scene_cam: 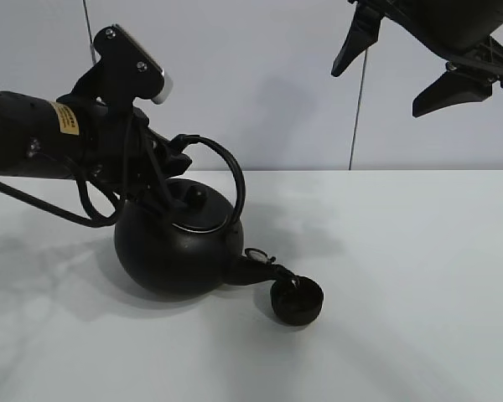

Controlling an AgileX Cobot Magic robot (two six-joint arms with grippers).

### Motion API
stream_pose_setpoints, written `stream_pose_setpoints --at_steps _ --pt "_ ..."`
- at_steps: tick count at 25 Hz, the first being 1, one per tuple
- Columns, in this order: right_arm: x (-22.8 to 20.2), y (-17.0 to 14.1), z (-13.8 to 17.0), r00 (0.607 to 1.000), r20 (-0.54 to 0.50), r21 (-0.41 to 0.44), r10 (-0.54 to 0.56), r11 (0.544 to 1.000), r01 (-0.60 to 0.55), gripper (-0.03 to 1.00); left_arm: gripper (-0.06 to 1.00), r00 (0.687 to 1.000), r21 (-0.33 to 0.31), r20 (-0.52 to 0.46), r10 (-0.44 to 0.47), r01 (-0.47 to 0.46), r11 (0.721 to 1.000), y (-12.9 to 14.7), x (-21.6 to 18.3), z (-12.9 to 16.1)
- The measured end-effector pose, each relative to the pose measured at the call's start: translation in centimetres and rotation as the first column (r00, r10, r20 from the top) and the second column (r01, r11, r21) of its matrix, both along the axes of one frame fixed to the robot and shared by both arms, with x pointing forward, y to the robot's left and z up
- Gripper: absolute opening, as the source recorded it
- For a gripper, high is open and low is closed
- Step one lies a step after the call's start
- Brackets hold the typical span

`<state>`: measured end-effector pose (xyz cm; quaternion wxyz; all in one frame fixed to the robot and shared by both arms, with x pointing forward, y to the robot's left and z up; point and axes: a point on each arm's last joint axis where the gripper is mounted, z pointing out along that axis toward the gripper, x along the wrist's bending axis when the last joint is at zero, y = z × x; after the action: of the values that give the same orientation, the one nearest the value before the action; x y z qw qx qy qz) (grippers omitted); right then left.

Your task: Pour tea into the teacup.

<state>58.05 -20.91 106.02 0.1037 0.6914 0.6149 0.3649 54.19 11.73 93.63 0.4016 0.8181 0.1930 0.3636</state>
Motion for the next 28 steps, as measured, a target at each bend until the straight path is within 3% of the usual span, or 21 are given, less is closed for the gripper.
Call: stream_pose_setpoints --at_steps 17,28 --pt "0.0 0.0 0.0 1.0 0.0 0.0 0.0 1.0 0.0 0.66 0.11 1.0 0.004 0.003 -0.006 0.006 1.0 -0.11 -0.07 0.0" --pt "0.0 0.0 0.0 1.0 0.0 0.0 0.0 1.0 0.0 0.66 0.11 0.995 -0.126 -0.062 0.082 -0.089 0.988 0.1 0.04 0.61"
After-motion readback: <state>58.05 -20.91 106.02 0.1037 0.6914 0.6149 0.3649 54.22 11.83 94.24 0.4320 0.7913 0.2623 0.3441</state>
